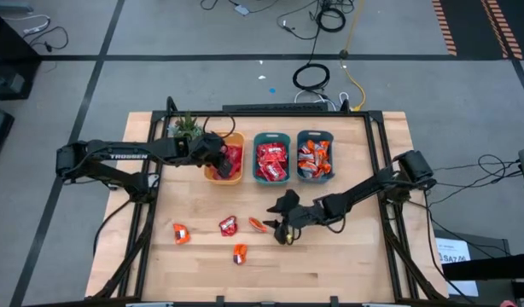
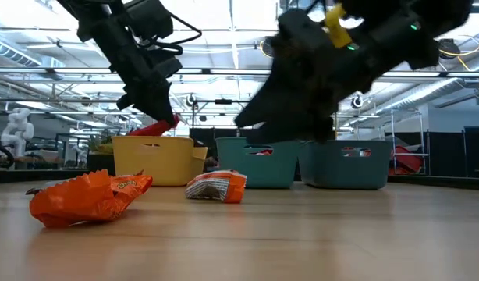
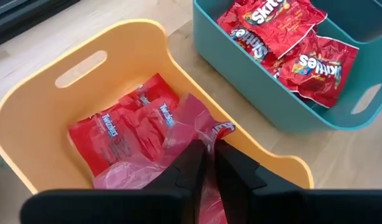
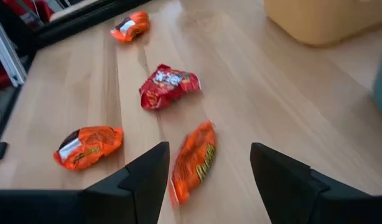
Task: Sort candy
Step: Put the red candy into the top left yellow bin, then put the orange candy into the top right blue bin
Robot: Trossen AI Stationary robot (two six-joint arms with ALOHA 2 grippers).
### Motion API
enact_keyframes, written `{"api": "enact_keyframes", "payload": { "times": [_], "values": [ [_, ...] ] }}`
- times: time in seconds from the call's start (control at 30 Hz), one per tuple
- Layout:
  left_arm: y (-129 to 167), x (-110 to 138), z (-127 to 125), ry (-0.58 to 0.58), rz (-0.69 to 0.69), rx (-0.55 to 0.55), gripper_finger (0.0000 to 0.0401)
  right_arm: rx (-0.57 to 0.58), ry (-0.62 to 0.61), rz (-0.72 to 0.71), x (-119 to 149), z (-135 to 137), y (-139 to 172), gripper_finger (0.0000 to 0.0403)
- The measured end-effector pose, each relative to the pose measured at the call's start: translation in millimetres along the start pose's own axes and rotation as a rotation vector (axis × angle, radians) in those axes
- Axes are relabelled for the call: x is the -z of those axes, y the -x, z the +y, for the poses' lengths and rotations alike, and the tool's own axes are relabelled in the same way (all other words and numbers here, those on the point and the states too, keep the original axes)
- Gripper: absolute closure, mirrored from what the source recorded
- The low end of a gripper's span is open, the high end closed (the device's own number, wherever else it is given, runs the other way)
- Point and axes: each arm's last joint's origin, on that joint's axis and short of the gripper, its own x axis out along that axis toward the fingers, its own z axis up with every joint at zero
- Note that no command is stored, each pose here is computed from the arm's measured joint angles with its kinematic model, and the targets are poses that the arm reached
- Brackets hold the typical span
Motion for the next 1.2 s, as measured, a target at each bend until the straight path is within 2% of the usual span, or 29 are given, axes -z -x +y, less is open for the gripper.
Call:
{"api": "enact_keyframes", "payload": {
  "times": [0.1, 0.23, 0.37, 0.47, 0.67, 1.0, 1.2],
  "values": [
    [-0.3, -0.8, 1.7, 0.007, 0.005, 0.006, 0.0341, 0.022, 0.066, 0.031, -5.2, 10.2, -14.3, 0.0186],
    [-0.9, -1.8, 4.5, 0.020, 0.024, 0.033, 0.0297, 0.074, 0.142, 0.103, -10.9, 20.6, -34.2, 0.0186],
    [-0.9, -1.6, 4.3, 0.023, 0.043, 0.069, 0.0247, 0.089, 0.157, 0.128, -17.9, 30.5, -45.5, 0.0186],
    [-0.8, -1.1, 3.4, 0.022, 0.053, 0.090, 0.0229, 0.094, 0.158, 0.134, -20.0, 32.3, -47.1, 0.0186],
    [-0.7, -0.5, 2.7, 0.022, 0.071, 0.121, 0.0225, 0.108, 0.109, 0.144, -19.1, 30.9, -47.0, 0.0186],
    [-0.6, 1.8, 3.2, 0.020, 0.100, 0.125, 0.0225, 0.115, 0.138, 0.207, -14.0, 28.2, -46.2, 0.0186],
    [-0.6, 1.7, 3.2, 0.020, 0.099, 0.125, 0.0225, 0.097, 0.156, 0.254, 4.1, 23.7, -60.9, 0.0186]
  ]
}}
